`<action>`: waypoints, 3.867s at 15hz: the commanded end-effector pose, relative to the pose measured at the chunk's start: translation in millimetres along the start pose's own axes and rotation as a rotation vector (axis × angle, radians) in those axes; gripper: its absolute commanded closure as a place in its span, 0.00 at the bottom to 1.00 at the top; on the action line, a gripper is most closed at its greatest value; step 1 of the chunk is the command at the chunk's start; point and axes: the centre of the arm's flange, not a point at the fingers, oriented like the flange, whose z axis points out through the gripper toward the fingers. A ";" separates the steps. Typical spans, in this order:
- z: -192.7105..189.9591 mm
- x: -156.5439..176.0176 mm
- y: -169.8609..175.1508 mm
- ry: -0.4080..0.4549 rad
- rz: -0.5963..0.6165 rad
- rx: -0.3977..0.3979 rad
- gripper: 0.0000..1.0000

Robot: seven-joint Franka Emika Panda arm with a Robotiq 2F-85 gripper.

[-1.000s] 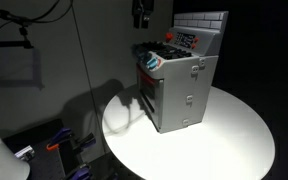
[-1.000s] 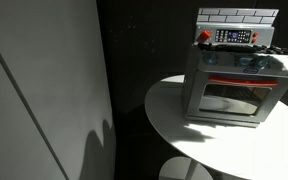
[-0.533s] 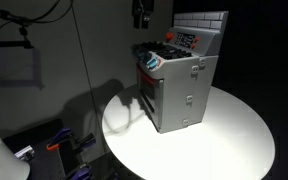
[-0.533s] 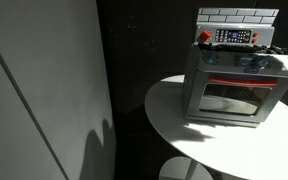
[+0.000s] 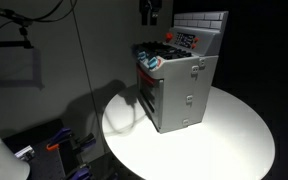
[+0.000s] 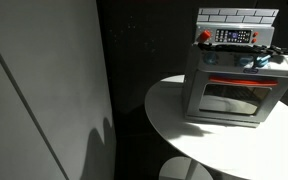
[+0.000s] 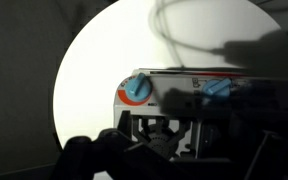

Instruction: Press the top right orange button on the stove

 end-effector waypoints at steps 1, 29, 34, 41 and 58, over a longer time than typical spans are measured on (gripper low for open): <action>-9.5 22.9 3.1 0.056 0.062 0.021 0.00; 38.3 130.6 12.1 0.338 0.376 -0.080 0.00; 37.6 139.2 7.8 0.357 0.384 -0.082 0.00; 42.1 149.6 5.1 0.357 0.386 -0.087 0.00; 53.8 170.7 1.0 0.355 0.387 -0.103 0.00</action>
